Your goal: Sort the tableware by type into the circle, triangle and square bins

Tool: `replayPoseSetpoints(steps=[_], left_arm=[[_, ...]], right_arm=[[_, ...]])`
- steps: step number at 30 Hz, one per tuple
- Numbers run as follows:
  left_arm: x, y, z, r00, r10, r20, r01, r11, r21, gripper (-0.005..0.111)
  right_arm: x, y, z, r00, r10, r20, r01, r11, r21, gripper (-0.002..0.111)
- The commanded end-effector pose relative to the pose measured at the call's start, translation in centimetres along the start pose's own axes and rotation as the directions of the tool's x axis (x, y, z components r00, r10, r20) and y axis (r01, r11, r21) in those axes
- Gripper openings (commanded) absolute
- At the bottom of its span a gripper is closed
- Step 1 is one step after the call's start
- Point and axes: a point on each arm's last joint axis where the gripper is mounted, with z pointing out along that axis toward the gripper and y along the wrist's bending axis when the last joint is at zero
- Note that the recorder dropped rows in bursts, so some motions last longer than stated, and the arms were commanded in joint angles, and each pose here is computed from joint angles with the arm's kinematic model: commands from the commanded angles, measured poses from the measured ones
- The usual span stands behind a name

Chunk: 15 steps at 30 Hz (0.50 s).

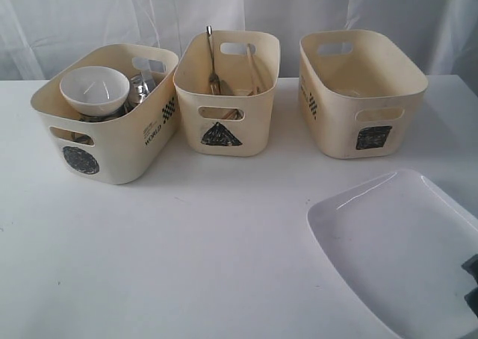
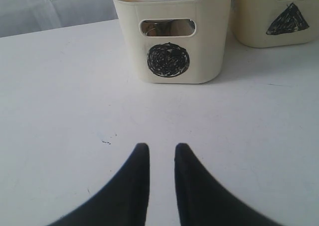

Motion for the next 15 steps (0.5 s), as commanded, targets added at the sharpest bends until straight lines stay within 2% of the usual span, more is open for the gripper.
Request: replayPoseSetpoints(steps=[1,15], left_arm=[[0.1,0.0,0.0,1.000,-0.009,-0.003,0.009,1.000,-0.001,0.025],[0.1,0.0,0.0,1.000,-0.009,-0.003,0.009,1.000,-0.001,0.025]], right_arm=[[-0.5,1.4,0.5,1.000,-0.018,-0.001,0.018,1.000,-0.026,0.064],[0.2,2.2,2.1,0.996,-0.049,-0.070,0.051,0.998,0.035,0.064]])
